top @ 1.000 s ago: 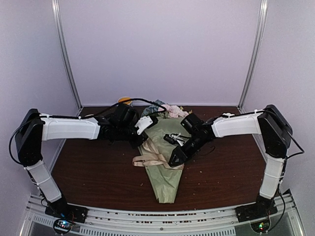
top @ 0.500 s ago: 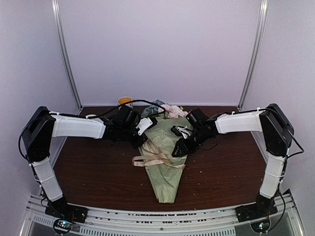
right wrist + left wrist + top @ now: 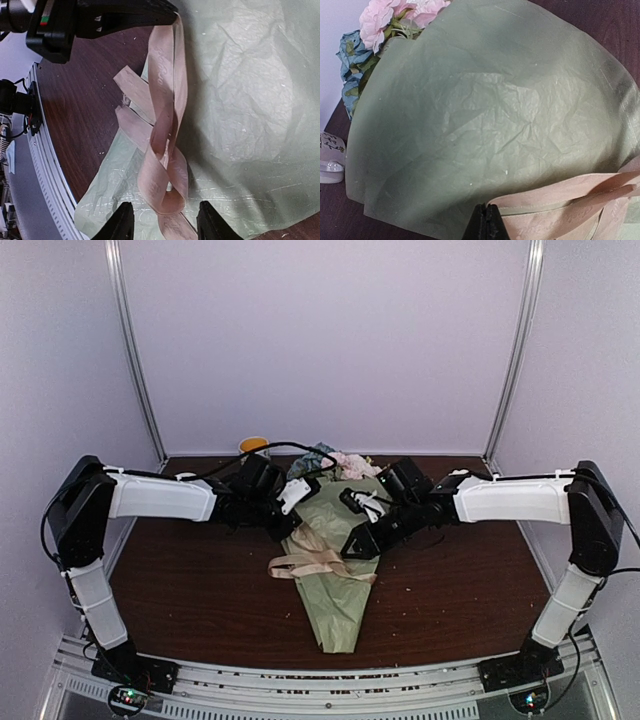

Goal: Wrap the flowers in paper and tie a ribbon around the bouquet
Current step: Cross the ribbon over the folded bouquet, then tie the ribbon around the folded bouquet.

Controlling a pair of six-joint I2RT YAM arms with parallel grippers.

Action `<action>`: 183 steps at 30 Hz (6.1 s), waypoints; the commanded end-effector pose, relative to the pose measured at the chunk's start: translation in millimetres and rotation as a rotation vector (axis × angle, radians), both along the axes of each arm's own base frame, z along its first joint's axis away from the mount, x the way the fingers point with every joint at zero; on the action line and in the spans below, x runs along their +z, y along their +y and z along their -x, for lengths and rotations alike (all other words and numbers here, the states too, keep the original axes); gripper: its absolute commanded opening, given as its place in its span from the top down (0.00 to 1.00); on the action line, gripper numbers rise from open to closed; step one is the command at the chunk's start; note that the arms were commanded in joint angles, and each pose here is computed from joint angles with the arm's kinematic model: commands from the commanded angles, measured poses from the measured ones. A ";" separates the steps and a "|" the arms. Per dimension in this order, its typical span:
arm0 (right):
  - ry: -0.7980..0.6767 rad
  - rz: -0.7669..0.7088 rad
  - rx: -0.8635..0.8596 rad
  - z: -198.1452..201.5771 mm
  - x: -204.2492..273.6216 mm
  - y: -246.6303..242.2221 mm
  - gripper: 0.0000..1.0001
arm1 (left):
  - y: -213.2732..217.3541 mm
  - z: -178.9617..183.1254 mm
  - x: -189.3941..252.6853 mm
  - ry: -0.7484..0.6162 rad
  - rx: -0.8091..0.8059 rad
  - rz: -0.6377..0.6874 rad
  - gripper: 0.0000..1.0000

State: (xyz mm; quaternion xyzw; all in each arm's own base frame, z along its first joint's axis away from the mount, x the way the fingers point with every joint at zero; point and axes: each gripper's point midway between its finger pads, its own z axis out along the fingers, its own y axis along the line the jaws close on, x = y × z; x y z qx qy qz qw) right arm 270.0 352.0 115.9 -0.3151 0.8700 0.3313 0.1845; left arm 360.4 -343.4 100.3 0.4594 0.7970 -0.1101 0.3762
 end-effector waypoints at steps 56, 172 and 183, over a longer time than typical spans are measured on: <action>0.105 -0.056 -0.154 -47.9 -21.9 15.2 0.67 | 4.2 -10.1 -9.1 0.022 0.047 0.047 1.00; -0.202 0.071 0.249 40.2 -12.4 70.1 1.00 | 17.1 -12.4 -48.3 0.183 0.079 0.107 1.00; -0.052 -0.177 -0.056 18.7 13.5 -2.9 1.00 | 51.0 -11.3 -39.5 0.142 0.174 0.059 1.00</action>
